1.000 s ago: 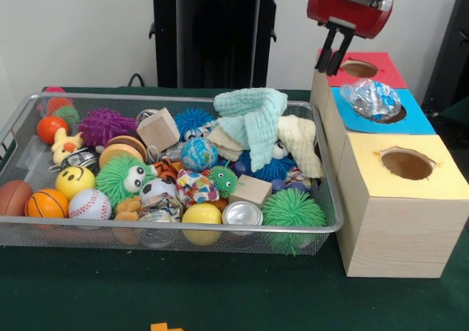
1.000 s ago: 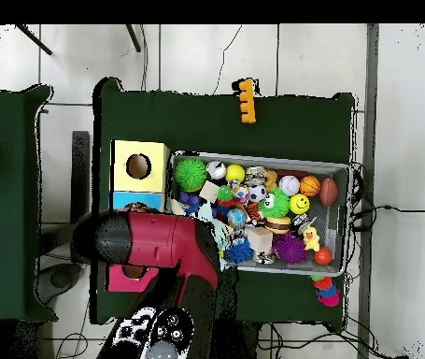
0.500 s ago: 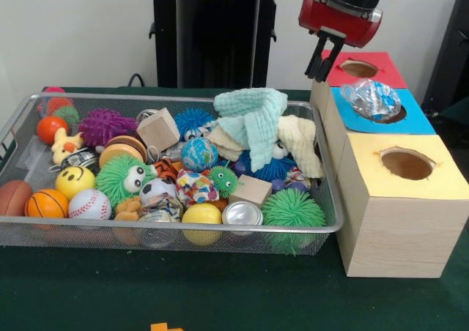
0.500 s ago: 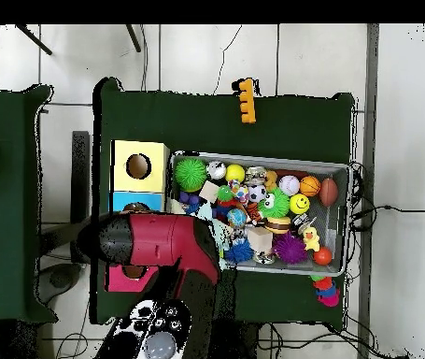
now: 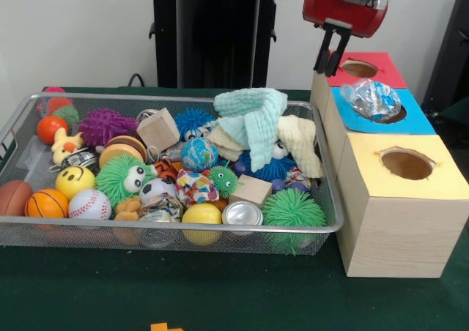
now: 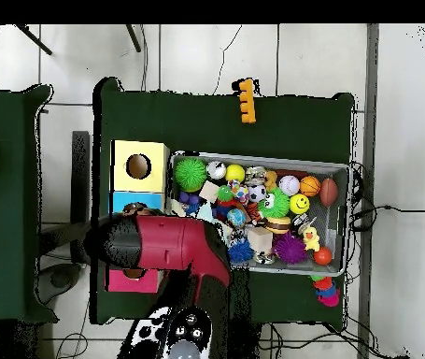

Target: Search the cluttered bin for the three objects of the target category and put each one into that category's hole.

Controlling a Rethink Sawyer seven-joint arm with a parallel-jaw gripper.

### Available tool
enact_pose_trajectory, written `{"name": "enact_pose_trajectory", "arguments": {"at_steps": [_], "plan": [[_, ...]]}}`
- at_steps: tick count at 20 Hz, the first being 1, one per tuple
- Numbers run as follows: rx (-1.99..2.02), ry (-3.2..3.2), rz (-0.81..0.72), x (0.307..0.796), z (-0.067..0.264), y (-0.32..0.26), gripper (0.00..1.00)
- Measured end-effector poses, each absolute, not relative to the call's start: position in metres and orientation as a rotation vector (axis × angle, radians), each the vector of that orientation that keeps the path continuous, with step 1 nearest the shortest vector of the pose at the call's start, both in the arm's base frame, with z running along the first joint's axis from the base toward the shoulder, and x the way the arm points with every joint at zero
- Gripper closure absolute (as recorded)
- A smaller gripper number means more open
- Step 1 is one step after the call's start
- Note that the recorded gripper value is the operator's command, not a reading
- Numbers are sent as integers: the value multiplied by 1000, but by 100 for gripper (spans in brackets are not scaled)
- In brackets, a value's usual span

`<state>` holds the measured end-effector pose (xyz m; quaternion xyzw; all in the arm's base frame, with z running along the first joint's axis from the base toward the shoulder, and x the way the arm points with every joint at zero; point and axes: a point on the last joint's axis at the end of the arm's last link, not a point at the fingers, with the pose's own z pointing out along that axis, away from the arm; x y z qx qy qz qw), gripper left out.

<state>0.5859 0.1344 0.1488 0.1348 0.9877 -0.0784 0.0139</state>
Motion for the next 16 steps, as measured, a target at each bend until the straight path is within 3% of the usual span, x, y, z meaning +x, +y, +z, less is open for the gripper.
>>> {"name": "enact_pose_trajectory", "arguments": {"at_steps": [6, 16], "plan": [[498, 3046, -159, 606, 163, 106, 100], [500, 3041, -145, 618, 150, 52, 100]]}}
